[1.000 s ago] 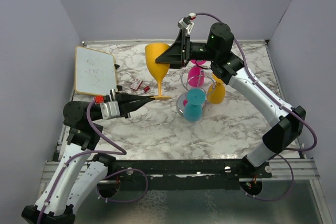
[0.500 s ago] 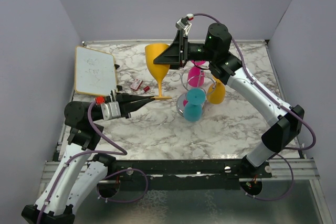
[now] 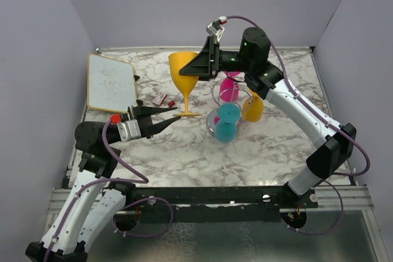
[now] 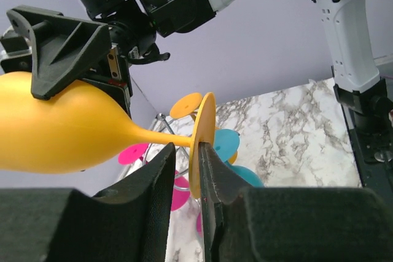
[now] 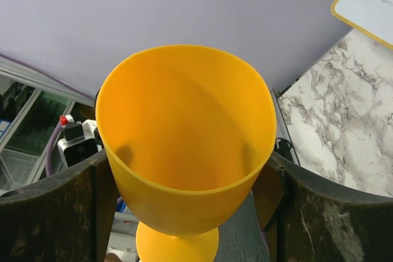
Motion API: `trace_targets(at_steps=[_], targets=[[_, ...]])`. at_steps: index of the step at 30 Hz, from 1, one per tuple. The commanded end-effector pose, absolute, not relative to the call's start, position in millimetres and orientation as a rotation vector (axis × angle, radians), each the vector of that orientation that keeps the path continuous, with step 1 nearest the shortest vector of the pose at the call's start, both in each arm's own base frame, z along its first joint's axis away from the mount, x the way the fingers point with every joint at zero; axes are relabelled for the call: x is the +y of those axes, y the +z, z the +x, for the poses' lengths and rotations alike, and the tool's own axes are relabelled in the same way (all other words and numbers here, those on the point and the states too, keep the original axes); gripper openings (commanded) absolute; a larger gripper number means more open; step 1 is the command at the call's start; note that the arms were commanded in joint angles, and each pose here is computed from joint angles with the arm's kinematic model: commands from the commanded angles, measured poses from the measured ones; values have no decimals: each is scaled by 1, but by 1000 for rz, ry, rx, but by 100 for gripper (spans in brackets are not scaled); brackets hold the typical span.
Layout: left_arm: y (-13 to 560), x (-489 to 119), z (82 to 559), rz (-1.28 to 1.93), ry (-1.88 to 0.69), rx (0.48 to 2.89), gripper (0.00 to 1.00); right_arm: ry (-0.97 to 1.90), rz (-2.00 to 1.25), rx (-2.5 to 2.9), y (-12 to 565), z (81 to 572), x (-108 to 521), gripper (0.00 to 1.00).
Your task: Take the wine glass off the wine glass rack
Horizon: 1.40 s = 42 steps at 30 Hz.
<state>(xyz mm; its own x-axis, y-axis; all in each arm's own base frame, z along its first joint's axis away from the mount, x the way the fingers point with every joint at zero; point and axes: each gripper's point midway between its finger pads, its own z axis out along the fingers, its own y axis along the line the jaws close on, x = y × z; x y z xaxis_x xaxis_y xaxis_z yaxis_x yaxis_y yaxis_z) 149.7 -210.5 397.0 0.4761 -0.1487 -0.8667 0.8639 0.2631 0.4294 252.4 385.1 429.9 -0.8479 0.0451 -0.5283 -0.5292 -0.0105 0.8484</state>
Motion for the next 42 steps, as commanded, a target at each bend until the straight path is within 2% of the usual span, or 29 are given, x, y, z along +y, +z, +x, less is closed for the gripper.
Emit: trace_targets(at_steps=[1,5,8,9,11,15,21,28,33,42], targets=[[408,-202,154,1008,-732,801,40,1843,-493,1822,441,249,378,74],[415,-199,150,974,-739,802,59,1766,-468,1790,445,256,371,74],[423,-196,142,958,-755,793,89,1621,-424,1758,451,273,355,74],[426,-194,139,943,-757,789,94,1547,-402,1744,454,281,346,74],[432,-189,139,882,-765,805,98,1337,-349,1699,460,303,326,74],[443,-172,155,662,-777,881,99,833,-151,1563,479,348,258,74],[437,-163,180,491,-801,992,100,210,54,1239,521,374,149,74],[429,-164,210,464,-734,1067,99,-373,133,1074,504,406,84,74],[421,-171,223,487,-707,1118,100,-505,182,1113,464,456,42,74],[393,-182,242,525,-678,1225,100,-378,293,1269,372,528,-38,74]])
